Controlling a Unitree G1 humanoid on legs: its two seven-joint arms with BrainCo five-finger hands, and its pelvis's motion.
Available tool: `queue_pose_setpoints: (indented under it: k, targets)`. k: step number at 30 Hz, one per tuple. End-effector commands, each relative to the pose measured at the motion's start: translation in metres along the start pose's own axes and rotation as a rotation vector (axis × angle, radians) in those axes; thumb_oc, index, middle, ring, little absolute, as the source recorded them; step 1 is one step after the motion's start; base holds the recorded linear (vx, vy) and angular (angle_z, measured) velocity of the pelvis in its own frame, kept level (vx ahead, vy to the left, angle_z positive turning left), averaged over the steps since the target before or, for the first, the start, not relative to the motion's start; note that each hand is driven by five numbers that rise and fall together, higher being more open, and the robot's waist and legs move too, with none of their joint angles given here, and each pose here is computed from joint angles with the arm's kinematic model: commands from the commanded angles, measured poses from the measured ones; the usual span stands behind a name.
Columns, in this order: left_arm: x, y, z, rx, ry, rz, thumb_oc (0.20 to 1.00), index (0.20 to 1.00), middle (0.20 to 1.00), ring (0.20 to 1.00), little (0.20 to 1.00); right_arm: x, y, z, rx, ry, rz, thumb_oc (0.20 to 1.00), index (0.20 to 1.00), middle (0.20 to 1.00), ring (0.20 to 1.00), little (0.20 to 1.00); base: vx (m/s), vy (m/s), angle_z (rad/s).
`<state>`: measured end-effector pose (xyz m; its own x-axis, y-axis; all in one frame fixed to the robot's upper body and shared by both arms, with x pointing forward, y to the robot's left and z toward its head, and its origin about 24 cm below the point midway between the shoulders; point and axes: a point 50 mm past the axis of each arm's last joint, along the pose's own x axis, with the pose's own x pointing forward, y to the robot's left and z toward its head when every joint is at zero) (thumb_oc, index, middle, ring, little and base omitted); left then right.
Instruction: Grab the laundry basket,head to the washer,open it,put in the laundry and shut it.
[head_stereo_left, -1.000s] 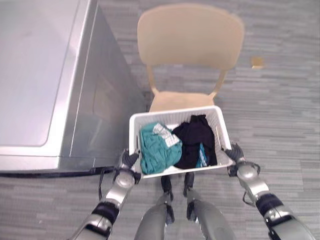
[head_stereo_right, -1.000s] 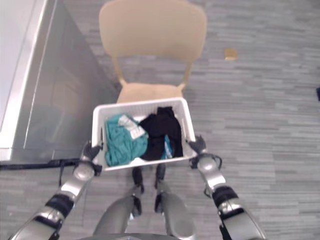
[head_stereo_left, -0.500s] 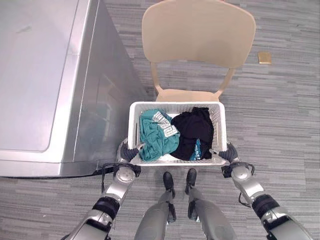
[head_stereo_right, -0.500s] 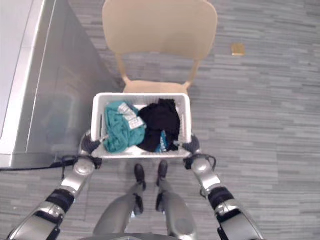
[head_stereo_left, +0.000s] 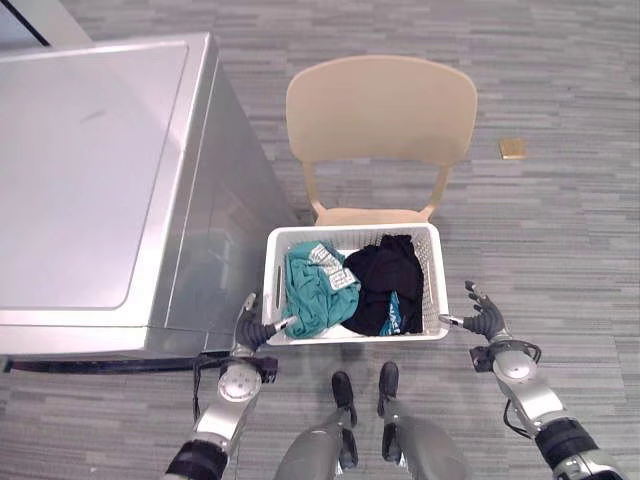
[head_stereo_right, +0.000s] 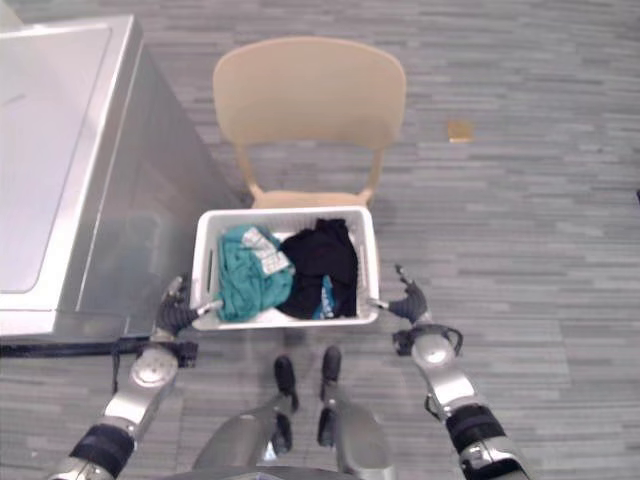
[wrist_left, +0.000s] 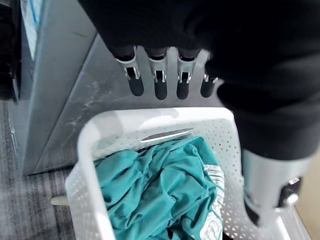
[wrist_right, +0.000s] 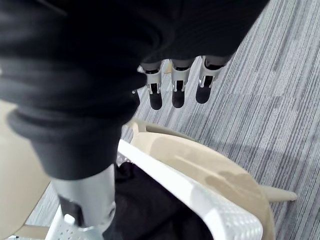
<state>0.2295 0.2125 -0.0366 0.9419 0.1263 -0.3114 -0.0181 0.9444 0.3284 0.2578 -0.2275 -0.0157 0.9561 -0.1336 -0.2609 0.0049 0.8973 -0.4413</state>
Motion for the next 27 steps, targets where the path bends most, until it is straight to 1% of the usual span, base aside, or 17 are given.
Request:
queue_pose_setpoints:
  k: [1,2,4,6,8,9,12,13,16,17,21,25,27]
  targets:
    - [-0.01,0.012,-0.02,0.044,0.047,-0.017,1.0,1.0,1.0,1.0,1.0,-0.014,0.001,-0.022,-0.024,0.039,0.041,1.0,1.0,1.0,1.0,1.0,0.01,-0.085,0.06]
    - [-0.021,0.012,-0.038,0.022,0.121,-0.03,1.0,1.0,1.0,1.0,1.0,-0.022,0.002,-0.04,-0.048,0.106,0.069,1.0,1.0,1.0,1.0,1.0,0.0,-0.092,0.07]
    - [-0.025,0.011,-0.044,0.019,0.148,-0.036,1.0,1.0,1.0,1.0,1.0,-0.025,0.003,-0.046,-0.057,0.131,0.078,1.0,1.0,1.0,1.0,1.0,0.0,-0.059,0.1]
    - [-0.041,0.007,-0.071,0.007,0.268,-0.044,1.0,1.0,1.0,1.0,1.0,-0.038,0.011,-0.065,-0.058,0.206,0.117,1.0,1.0,1.0,1.0,1.0,0.02,-0.071,0.2]
    - [-0.046,0.006,-0.078,0.001,0.299,-0.045,1.0,1.0,1.0,1.0,1.0,-0.042,0.015,-0.068,-0.047,0.217,0.126,1.0,1.0,1.0,1.0,1.0,0.01,-0.059,0.17]
    - [-0.054,0.004,-0.089,-0.035,0.355,-0.029,1.0,1.0,1.0,1.0,1.0,-0.048,0.022,-0.077,-0.022,0.262,0.146,1.0,1.0,1.0,1.0,1.0,-0.03,-0.044,0.16]
    - [-0.057,0.003,-0.098,-0.059,0.401,-0.005,1.0,1.0,1.0,1.0,1.0,-0.05,0.028,-0.081,0.003,0.281,0.151,1.0,1.0,1.0,1.0,1.0,-0.1,-0.03,0.3]
    - [-0.058,0.003,-0.107,-0.077,0.456,0.019,1.0,1.0,1.0,1.0,1.0,-0.049,0.035,-0.082,0.012,0.299,0.173,1.0,1.0,1.0,1.0,1.0,-0.17,0.005,0.67]
    - [-0.056,0.001,-0.111,-0.085,0.485,0.031,1.0,1.0,1.0,1.0,1.0,-0.048,0.041,-0.082,0.008,0.306,0.19,1.0,1.0,1.0,1.0,1.0,-0.13,0.051,0.72]
    - [-0.055,-0.002,-0.113,-0.094,0.505,0.04,1.0,1.0,1.0,1.0,1.0,-0.046,0.048,-0.08,0.007,0.306,0.213,1.0,1.0,1.0,1.0,1.0,-0.09,0.103,0.81]
    - [-0.05,-0.004,-0.111,-0.121,0.5,0.072,1.0,1.0,1.0,1.0,1.0,-0.047,0.055,-0.082,0.033,0.323,0.22,1.0,1.0,1.0,1.0,1.0,-0.01,0.159,0.77]
    - [-0.045,-0.008,-0.103,-0.135,0.464,0.057,1.0,1.0,1.0,1.0,1.0,-0.05,0.054,-0.086,0.051,0.347,0.206,1.0,1.0,1.0,1.0,1.0,0.01,0.318,0.76]
    - [-0.048,-0.009,-0.107,-0.124,0.486,0.047,1.0,1.0,1.0,1.0,1.0,-0.049,0.058,-0.084,0.053,0.348,0.213,1.0,1.0,1.0,1.0,1.0,0.04,0.376,0.78]
